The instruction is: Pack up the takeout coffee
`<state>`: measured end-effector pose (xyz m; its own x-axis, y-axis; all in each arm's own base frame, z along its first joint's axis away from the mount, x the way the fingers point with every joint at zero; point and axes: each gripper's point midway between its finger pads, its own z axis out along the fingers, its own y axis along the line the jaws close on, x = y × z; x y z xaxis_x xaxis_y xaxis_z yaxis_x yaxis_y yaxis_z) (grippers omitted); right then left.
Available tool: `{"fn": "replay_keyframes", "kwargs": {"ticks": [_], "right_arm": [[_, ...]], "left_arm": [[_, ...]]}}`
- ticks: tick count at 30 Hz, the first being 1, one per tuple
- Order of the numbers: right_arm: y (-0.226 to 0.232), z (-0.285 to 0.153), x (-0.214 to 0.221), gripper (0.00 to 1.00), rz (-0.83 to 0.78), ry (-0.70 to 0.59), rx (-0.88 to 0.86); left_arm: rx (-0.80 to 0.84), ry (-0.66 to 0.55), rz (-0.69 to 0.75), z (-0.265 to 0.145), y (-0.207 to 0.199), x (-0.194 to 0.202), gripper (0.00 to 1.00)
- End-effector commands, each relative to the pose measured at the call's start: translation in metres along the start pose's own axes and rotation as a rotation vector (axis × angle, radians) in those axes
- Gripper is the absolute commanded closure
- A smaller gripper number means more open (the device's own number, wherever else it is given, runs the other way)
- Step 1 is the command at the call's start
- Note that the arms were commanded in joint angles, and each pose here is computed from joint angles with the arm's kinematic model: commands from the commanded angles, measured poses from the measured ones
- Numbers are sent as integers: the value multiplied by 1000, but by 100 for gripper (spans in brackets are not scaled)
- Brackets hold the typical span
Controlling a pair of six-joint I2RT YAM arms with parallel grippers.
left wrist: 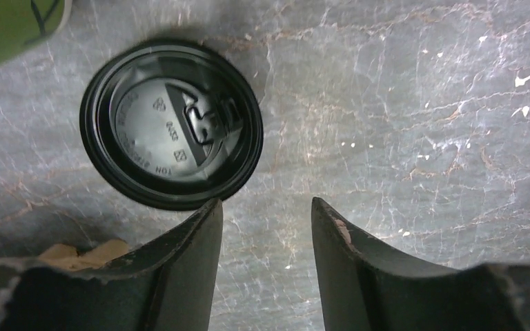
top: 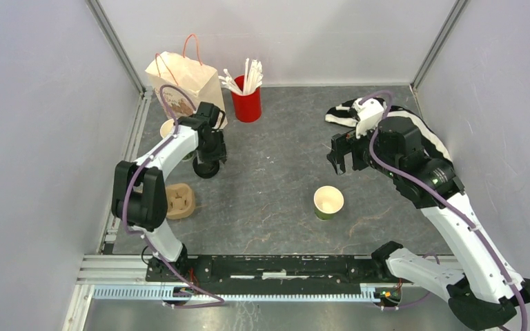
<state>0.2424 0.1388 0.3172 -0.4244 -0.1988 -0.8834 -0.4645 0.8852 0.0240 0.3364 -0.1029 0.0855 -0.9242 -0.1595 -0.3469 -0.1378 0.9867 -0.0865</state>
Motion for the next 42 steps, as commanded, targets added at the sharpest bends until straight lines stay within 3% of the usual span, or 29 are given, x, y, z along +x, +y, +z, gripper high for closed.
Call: {"fn": "replay_keyframes", "kwargs": {"ticks": [1,13,33,42], "right_arm": [[-4,9,-10,2,-37,-26,18],[-5,20,-11,2,-61,-9,25],[-4,16,-12,2,-41,-19,22],[-3,16,-13,2,-36,-24,17]], "left_arm": [[38,-43,81,-1,-8,-29,45],[29,12,73,25,-7,-40,63],[-11,16,70,32,6,-28,65],[-12,23,72,34,8,-24,73]]}}
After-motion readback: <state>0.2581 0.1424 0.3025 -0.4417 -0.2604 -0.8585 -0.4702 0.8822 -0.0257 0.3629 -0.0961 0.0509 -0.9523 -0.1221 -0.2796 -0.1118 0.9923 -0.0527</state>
